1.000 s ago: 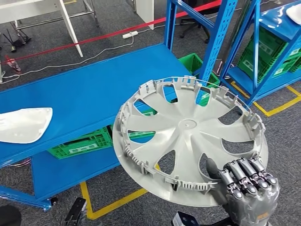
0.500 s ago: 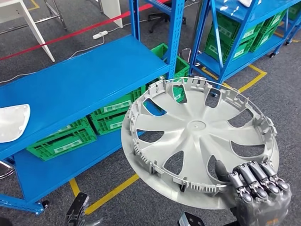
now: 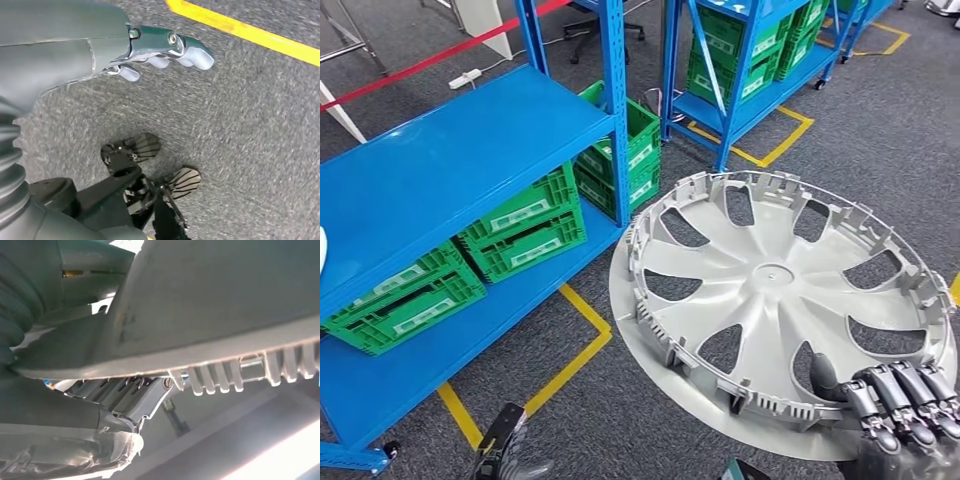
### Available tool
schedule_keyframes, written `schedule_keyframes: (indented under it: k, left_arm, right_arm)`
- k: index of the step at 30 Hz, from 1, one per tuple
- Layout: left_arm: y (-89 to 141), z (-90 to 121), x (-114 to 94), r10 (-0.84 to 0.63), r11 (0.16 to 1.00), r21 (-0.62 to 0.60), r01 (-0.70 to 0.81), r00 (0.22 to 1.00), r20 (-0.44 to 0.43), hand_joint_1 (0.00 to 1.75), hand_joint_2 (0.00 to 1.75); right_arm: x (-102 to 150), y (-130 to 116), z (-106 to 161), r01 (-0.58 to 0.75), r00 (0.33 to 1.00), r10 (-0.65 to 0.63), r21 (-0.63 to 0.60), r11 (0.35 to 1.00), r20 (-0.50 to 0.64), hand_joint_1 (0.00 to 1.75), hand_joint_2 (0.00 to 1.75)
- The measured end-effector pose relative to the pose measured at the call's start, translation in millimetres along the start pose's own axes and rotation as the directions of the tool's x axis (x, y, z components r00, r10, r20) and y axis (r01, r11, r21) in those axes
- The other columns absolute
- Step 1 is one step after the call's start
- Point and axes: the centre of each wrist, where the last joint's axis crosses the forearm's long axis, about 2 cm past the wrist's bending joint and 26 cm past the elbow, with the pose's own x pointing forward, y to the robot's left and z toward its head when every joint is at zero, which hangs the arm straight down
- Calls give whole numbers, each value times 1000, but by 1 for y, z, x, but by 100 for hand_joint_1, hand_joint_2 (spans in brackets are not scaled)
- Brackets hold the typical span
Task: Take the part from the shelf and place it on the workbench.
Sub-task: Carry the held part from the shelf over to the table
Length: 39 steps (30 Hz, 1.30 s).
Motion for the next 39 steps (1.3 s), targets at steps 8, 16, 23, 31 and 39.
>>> schedule_keyframes:
  k: [8, 16, 23, 31, 39]
  left_arm:
    - [-11, 0, 3, -36, 999, -41, 36, 999, 3, 0, 175]
    - [-13, -2, 7, -60, 997, -50, 60, 998, 6, 0, 175]
    - [-14, 0, 5, -69, 997, -47, 69, 997, -16, 0, 175]
    - [-13, 1, 1, -77, 996, -38, 76, 997, -28, 0, 175]
    - [-12, 3, -2, -80, 996, -31, 79, 996, -30, 0, 175]
  right_arm:
    - [-1, -7, 7, -14, 1000, 15, 31, 999, -24, 175, 175]
    - [-1, -10, 10, -19, 999, 21, 43, 999, -39, 175, 175]
    - [-2, -11, 10, -29, 998, 31, 43, 999, -50, 175, 175]
    - [-2, -11, 9, -33, 997, 36, 42, 999, -71, 175, 175]
    - [-2, -10, 7, -32, 996, 34, 29, 999, -77, 175, 175]
